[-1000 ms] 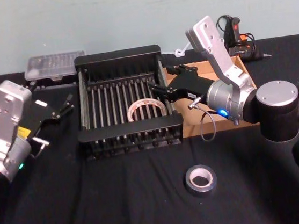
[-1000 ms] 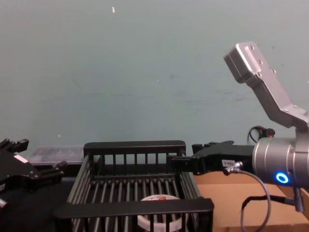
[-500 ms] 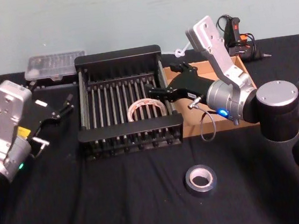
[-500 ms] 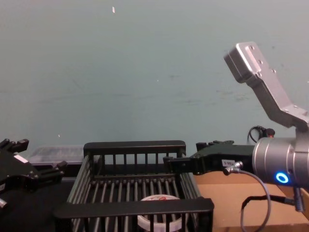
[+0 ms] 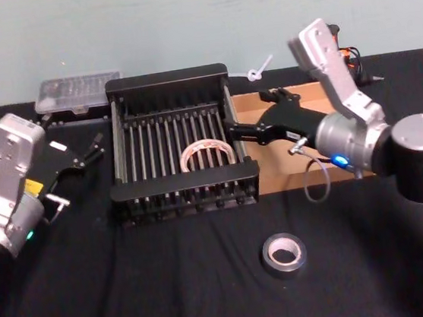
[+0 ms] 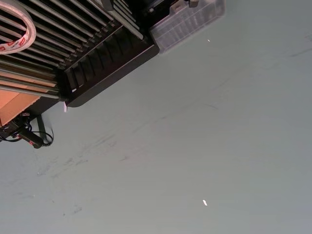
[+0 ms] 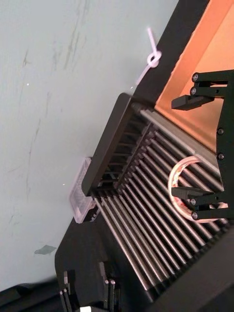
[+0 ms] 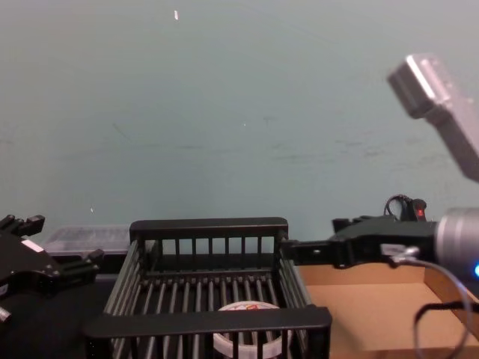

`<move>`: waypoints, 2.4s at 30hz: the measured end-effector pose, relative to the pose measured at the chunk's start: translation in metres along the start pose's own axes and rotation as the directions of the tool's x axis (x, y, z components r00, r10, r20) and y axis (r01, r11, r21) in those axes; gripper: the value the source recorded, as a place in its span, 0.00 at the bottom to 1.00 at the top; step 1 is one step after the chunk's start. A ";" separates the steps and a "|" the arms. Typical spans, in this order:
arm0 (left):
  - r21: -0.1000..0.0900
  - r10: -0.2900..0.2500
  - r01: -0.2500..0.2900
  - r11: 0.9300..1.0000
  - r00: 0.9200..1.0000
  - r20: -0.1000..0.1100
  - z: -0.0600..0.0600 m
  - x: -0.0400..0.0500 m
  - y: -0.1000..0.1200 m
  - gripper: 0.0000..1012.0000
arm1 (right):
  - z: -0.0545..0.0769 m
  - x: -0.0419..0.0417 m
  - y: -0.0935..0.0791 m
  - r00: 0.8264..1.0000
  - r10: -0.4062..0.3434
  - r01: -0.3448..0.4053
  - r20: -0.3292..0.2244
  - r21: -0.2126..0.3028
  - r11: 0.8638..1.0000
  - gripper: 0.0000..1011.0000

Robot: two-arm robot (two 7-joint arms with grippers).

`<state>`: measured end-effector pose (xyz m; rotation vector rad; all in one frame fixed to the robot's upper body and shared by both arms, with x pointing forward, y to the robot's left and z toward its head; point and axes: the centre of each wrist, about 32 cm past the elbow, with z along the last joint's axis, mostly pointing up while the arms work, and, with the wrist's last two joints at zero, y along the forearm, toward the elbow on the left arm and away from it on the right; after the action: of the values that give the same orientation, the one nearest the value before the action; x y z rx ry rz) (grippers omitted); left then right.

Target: Pick up the white tape and place it into the black box , Pick up the silver tape and place it into the brown box.

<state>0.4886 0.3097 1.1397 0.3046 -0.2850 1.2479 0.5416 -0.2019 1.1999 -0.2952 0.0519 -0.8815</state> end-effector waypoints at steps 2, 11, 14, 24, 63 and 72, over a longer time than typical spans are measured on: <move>0.000 0.000 0.000 1.000 1.000 0.000 0.000 0.0000 0.000 0.99 | 0.000 0.0028 -0.010 1.000 -0.002 0.002 0.000 -0.006 1.000 0.99; 0.000 0.000 0.000 1.000 1.000 0.000 0.000 0.0000 0.000 0.99 | -0.003 0.0102 -0.051 1.000 -0.005 0.006 0.016 -0.026 1.000 0.99; 0.000 0.000 0.000 1.000 1.000 0.000 0.000 0.0000 0.000 0.99 | -0.007 0.0098 -0.067 1.000 0.003 -0.002 0.031 -0.042 0.999 0.99; 0.000 0.000 0.000 1.000 1.000 0.000 0.000 0.0000 0.000 0.99 | -0.022 -0.0020 -0.093 0.999 0.045 -0.043 0.028 -0.091 0.995 0.99; 0.000 0.000 0.000 1.000 1.000 0.000 0.000 0.0000 0.000 0.99 | -0.059 -0.0304 -0.105 0.986 0.159 -0.165 -0.044 -0.294 0.942 0.99; 0.000 0.000 0.000 1.000 1.000 0.000 0.000 0.0000 0.000 0.99 | -0.062 -0.0308 -0.102 0.986 0.163 -0.168 -0.043 -0.309 0.936 0.99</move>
<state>0.4886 0.3097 1.1398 0.3045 -0.2850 1.2479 0.4351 -0.2536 1.1667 -0.5716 0.2307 -0.7062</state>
